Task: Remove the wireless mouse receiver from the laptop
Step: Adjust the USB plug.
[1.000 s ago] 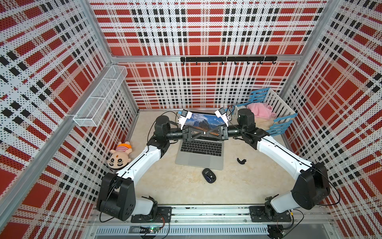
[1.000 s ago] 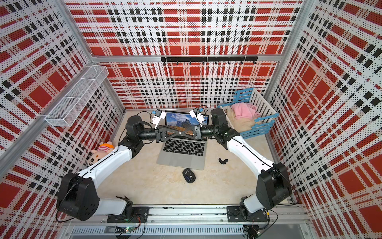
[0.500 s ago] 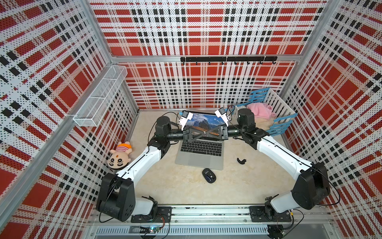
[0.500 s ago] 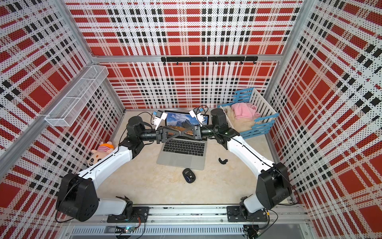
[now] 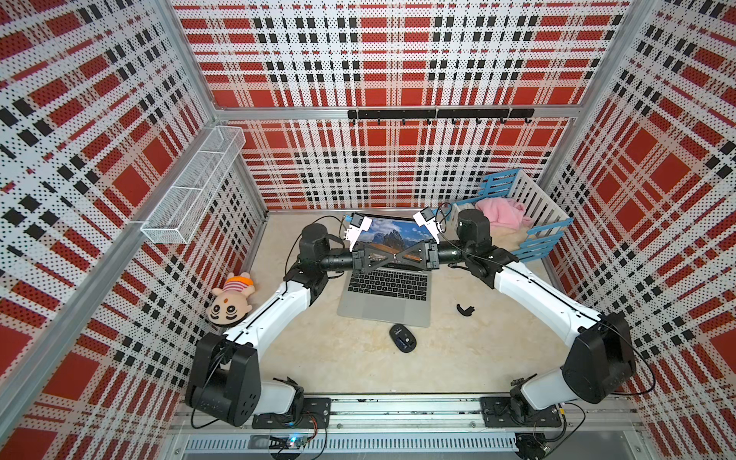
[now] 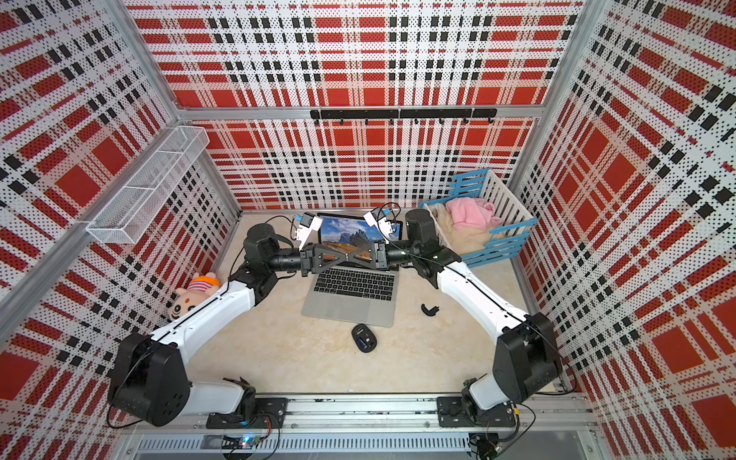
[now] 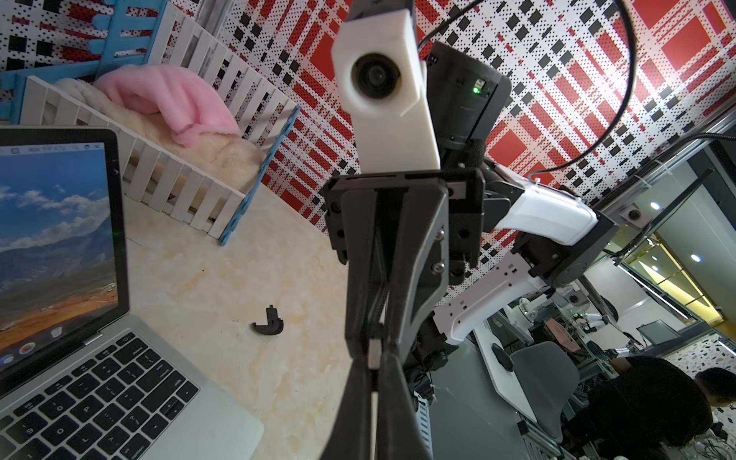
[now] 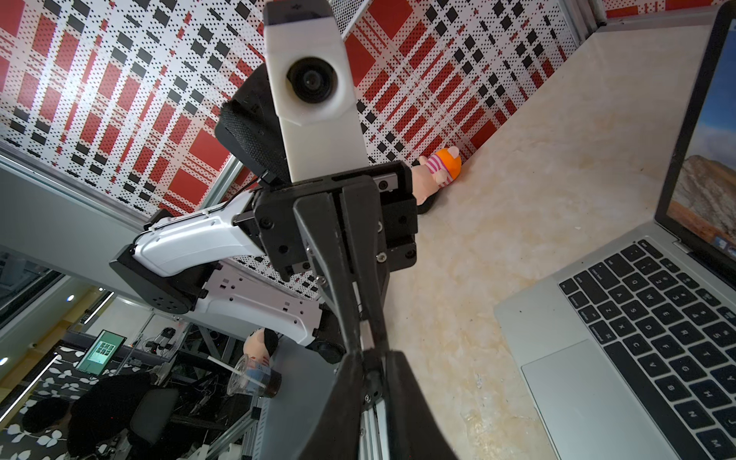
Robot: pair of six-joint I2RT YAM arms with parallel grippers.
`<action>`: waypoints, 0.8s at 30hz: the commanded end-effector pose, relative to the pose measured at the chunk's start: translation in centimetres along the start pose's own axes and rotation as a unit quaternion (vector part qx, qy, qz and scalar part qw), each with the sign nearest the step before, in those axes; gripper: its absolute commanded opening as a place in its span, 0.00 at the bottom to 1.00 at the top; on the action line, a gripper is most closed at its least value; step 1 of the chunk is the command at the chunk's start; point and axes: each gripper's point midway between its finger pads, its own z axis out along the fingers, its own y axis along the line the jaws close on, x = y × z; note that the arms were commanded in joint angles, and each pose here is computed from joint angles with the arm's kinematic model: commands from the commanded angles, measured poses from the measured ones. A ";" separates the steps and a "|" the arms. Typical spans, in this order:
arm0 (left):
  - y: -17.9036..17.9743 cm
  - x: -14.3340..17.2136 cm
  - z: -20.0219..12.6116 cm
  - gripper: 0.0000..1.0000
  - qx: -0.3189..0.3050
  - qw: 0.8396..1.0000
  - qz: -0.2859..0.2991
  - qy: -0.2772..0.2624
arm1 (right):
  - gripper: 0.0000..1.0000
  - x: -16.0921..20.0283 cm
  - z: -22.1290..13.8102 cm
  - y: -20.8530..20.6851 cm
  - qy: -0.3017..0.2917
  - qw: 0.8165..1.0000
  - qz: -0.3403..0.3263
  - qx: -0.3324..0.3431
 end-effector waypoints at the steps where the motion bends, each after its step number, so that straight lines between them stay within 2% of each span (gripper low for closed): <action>1: -0.6 0.2 0.2 0.00 0.014 1.000 0.014 0.007 | 0.21 -0.1 0.2 0.5 -0.002 1.000 -0.008 -0.007; 9: -0.3 0.2 -0.1 0.00 0.010 1.000 0.012 0.005 | 0.18 0.0 0.3 0.5 0.001 1.000 -0.007 -0.009; 15: 0.1 0.1 -0.5 0.00 0.004 1.000 0.010 0.001 | 0.00 0.1 0.3 0.3 0.001 1.000 -0.007 -0.007; 18: 0.3 0.1 -0.6 0.00 0.002 1.000 0.005 0.000 | 0.00 0.0 0.3 0.3 0.000 1.000 -0.006 -0.006; 19: 0.5 0.1 -0.6 0.06 0.000 1.000 0.003 -0.001 | 0.00 0.0 0.2 0.4 -0.001 1.000 -0.007 -0.004; 22: 1.2 -0.1 -1.2 0.33 -0.022 1.000 0.000 -0.015 | 0.00 0.1 -0.1 0.1 0.001 1.000 -0.014 0.017; 24: 1.9 -0.3 -1.8 0.39 -0.048 0.998 0.004 -0.030 | 0.00 0.1 -0.7 -0.9 0.000 0.998 -0.012 0.058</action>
